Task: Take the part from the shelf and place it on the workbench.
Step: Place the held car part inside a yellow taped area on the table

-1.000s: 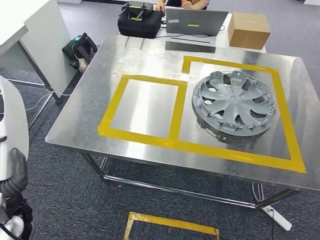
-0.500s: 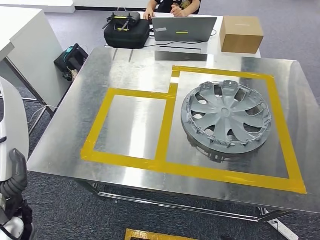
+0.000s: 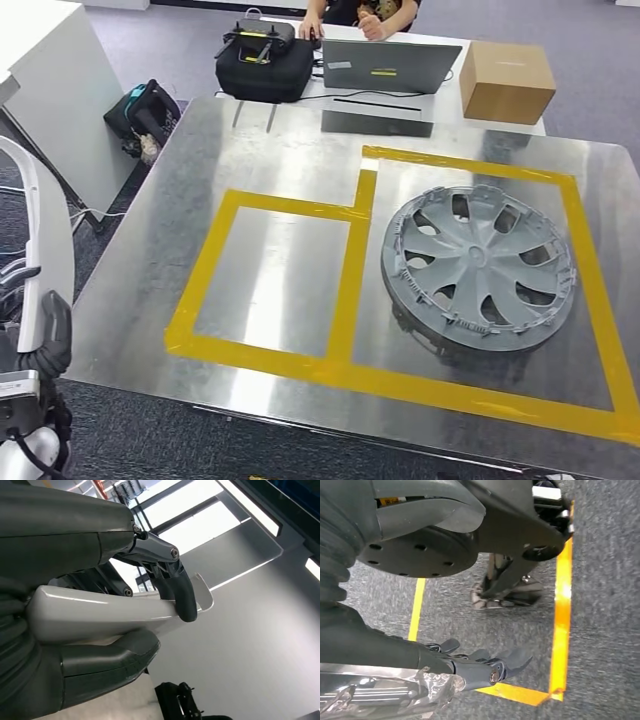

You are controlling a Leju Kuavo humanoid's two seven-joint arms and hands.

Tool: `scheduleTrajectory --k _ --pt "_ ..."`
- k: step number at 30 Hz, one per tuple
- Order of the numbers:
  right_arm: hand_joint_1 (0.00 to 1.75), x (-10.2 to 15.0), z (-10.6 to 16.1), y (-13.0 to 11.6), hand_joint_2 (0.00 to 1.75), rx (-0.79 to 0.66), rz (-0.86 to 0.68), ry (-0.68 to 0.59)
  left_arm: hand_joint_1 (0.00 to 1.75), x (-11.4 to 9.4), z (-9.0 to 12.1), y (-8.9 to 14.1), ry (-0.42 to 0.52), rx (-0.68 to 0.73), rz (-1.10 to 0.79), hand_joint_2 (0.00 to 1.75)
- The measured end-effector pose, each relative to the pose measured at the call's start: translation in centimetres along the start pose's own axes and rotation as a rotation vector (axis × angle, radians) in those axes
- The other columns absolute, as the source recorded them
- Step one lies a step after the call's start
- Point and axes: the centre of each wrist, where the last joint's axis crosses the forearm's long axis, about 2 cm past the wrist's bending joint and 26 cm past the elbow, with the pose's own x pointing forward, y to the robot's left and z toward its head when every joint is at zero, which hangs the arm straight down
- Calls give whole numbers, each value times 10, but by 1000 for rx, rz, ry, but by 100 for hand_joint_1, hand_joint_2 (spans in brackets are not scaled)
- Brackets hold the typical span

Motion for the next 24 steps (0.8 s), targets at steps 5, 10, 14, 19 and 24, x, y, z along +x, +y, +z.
scheduleTrajectory --k 5,10,14,19,24 --pt "0 2 0 2 175 7 -2 -4 175 -1 -6 -6 8 -5 32 175" --pt "0 2 0 4 175 11 -1 0 175 -1 -7 -8 5 -14 50 175" --pt "0 2 0 4 175 14 2 2 175 -1 -7 -8 -4 -25 41 175" --pt "0 3 0 4 175 22 12 -4 175 -2 -7 -13 -13 -77 -11 175" --pt "0 4 -1 5 175 36 37 -10 175 -14 -17 -27 12 -164 -83 175"
